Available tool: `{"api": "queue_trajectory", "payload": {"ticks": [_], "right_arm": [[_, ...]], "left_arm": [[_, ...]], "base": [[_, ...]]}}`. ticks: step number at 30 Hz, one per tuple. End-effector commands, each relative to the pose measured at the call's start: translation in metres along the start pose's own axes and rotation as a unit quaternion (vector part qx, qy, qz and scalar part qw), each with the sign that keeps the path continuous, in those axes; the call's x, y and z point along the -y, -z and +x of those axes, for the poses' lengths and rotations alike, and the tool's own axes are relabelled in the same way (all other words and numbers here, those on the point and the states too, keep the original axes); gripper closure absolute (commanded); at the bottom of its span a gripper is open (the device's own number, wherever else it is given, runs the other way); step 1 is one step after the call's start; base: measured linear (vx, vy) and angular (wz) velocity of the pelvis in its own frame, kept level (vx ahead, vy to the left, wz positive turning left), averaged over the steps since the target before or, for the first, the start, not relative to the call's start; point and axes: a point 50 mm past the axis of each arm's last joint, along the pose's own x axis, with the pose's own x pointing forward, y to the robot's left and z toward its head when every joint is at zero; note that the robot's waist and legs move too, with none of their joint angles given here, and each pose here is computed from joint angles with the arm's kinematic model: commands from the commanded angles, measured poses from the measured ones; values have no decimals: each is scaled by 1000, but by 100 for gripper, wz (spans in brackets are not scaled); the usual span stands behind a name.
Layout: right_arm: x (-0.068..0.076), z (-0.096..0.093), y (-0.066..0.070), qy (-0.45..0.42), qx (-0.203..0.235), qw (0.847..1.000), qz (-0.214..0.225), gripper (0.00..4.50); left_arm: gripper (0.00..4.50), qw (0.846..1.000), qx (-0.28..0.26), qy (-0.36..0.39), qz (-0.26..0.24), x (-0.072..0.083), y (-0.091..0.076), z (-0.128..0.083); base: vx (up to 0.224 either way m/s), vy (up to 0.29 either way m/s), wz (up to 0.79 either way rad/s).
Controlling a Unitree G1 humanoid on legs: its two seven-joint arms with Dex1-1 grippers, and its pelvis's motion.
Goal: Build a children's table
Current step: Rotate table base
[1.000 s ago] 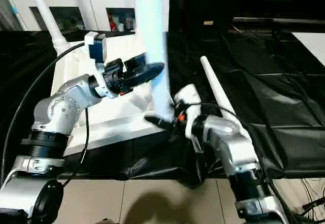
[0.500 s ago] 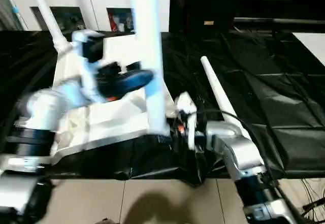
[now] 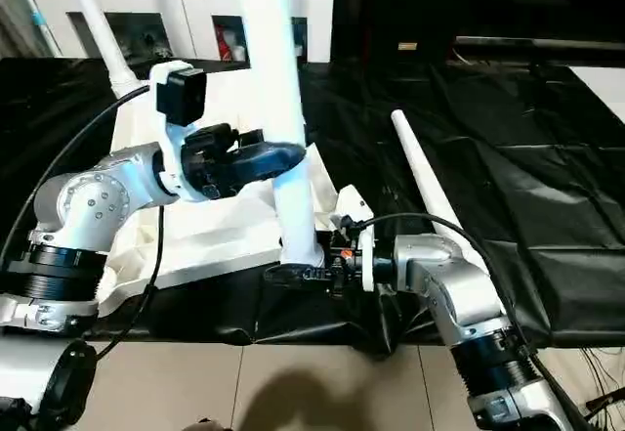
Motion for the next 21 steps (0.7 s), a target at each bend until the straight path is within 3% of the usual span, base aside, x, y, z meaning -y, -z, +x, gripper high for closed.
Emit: {"api": "queue_trajectory", "payload": {"ticks": [1, 9, 11, 13, 16, 17, 21], "right_arm": [[0, 2, -6, -5, -4, 1000, -15, 163], [4, 3, -13, 16, 26, 999, -25, 176], [7, 4, -23, 31, 63, 997, -22, 120], [8, 4, -29, 46, 74, 995, -40, 98], [13, 3, -33, 83, 77, 992, -57, 94], [20, 2, -40, 129, 87, 986, -57, 92], [24, 3, -45, 155, 87, 983, -36, 92]], "left_arm": [[215, 999, 1, -27, 25, -5, -8, 1], [257, 995, 20, -88, 37, -15, -12, -2], [260, 987, 5, -149, 63, -23, -12, -4], [268, 976, 1, -201, 81, -30, -14, -5], [271, 966, -6, -237, 100, -33, -17, -5], [272, 944, -13, -303, 130, -38, -24, -4], [273, 929, -3, -344, 138, -40, -30, -2]], "base": [[0, 0, 0], [0, 0, 0], [0, 0, 0], [0, 0, 0], [0, 0, 0], [0, 0, 0], [0, 0, 0]]}}
